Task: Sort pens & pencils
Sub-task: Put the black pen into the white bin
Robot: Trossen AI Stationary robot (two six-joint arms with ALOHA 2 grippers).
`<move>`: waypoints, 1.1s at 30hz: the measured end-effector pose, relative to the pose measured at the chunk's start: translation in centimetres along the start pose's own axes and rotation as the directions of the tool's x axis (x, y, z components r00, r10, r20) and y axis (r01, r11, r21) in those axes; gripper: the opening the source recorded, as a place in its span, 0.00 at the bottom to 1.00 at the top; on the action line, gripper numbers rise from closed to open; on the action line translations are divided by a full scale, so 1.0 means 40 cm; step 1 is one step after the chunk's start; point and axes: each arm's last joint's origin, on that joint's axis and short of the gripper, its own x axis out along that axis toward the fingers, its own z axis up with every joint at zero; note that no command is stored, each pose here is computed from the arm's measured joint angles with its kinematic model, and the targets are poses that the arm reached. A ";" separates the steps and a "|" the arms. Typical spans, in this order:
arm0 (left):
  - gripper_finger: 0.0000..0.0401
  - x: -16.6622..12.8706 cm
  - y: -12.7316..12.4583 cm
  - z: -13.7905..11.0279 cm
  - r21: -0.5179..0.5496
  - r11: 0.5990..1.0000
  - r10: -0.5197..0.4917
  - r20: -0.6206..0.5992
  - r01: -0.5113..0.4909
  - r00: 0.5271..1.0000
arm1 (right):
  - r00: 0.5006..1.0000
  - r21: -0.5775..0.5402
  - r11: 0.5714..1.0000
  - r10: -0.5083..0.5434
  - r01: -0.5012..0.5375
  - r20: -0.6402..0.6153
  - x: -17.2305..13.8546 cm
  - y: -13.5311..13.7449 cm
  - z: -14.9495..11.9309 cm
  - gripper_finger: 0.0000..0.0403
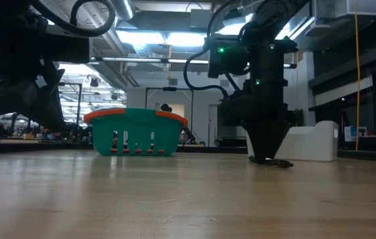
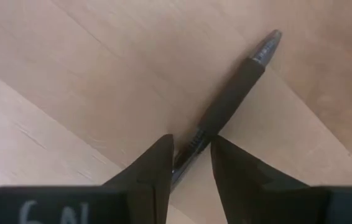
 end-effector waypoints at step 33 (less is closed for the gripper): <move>0.12 0.000 0.000 0.000 -0.001 1.000 0.000 0.000 0.000 1.000 | 0.999 -0.112 0.994 0.010 -0.013 -0.034 -0.074 0.056 0.002 0.07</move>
